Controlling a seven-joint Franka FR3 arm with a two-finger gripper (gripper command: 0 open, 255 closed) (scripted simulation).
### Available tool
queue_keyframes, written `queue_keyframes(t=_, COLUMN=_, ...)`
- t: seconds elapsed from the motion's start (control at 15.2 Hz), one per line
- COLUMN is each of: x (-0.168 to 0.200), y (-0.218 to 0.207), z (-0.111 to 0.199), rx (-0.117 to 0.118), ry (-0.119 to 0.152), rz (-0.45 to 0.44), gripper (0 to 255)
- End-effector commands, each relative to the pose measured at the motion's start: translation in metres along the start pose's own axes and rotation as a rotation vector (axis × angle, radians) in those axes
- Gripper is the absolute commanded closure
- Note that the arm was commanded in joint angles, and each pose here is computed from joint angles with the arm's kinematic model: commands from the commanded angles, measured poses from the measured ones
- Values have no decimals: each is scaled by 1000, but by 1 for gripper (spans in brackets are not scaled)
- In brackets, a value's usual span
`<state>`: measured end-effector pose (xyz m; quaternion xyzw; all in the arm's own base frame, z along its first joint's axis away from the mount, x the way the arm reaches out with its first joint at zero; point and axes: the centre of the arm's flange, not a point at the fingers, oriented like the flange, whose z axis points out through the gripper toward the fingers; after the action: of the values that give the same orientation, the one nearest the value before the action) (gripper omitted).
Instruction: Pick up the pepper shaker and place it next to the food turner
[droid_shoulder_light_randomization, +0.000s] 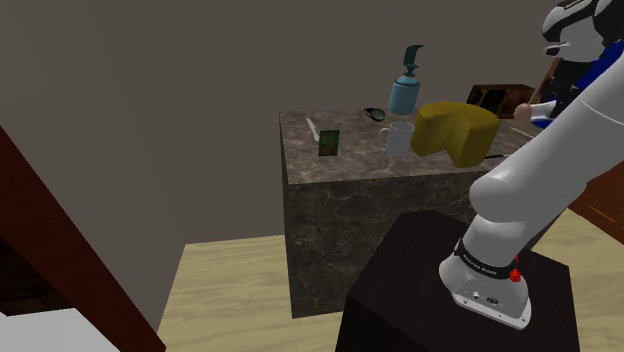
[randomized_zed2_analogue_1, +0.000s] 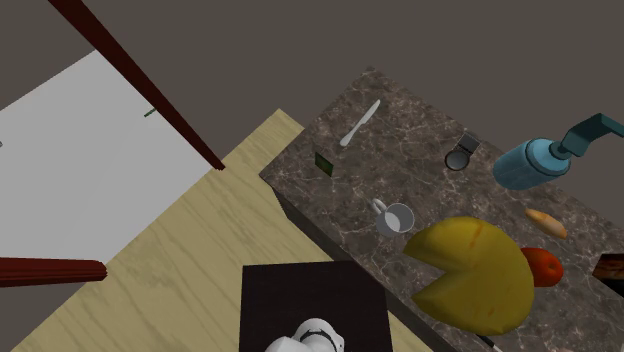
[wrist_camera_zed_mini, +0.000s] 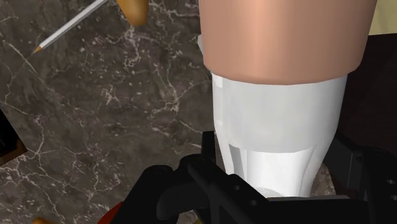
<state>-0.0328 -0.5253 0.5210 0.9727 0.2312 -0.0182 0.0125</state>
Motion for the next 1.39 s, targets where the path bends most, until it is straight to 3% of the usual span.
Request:
queue_keyframes(t=0.0, x=-1, y=0, z=-12, rx=0, ry=0, rz=0, gripper=255)
queue_keyframes(t=0.26, x=-2, y=0, z=-28, rx=0, ry=0, rz=0, gripper=255)
queue_keyframes(t=1.25, x=-38, y=205, z=-25, rx=0, ry=0, rz=0, gripper=255)
queue_keyframes(t=1.32, x=-37, y=205, z=-20, rx=0, ry=0, rz=0, gripper=255)
